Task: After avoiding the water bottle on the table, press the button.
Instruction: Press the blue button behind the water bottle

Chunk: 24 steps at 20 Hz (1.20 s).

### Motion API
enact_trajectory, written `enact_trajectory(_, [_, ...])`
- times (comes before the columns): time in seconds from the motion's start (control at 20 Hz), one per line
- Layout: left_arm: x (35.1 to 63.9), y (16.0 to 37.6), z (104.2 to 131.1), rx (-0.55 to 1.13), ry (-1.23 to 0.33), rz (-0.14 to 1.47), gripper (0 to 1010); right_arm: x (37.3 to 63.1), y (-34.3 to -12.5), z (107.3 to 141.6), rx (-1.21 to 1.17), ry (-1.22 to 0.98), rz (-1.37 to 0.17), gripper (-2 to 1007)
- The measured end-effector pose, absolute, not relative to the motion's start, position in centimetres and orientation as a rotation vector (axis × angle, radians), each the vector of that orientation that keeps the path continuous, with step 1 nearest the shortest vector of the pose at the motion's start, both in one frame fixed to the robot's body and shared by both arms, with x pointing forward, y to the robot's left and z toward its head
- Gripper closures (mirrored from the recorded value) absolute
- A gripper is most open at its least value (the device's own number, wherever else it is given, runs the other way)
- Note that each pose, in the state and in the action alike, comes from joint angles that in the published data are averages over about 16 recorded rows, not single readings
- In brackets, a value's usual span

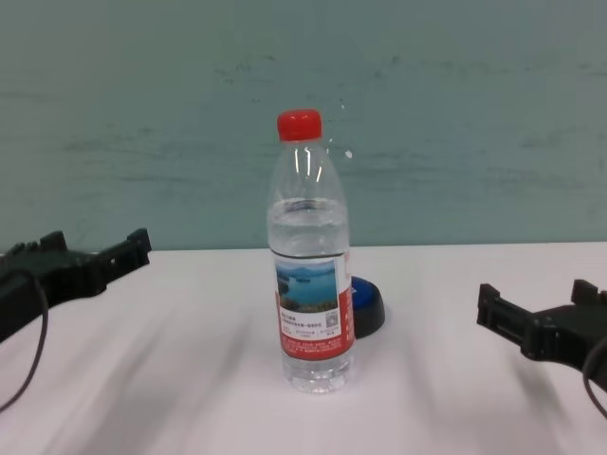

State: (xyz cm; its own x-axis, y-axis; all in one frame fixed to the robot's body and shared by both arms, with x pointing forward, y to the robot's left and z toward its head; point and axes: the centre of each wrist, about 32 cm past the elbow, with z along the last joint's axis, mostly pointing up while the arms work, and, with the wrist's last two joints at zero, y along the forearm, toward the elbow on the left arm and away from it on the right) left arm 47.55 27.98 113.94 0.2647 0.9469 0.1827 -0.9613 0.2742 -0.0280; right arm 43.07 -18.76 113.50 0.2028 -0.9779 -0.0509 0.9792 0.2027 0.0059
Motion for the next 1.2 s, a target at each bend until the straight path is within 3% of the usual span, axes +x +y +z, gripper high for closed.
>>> enact_trajectory(1.2, [44.5,25.3,113.4,0.072,-0.153,1.249,0,43.1,-18.8,113.5,0.040,0.039,-1.366,1])
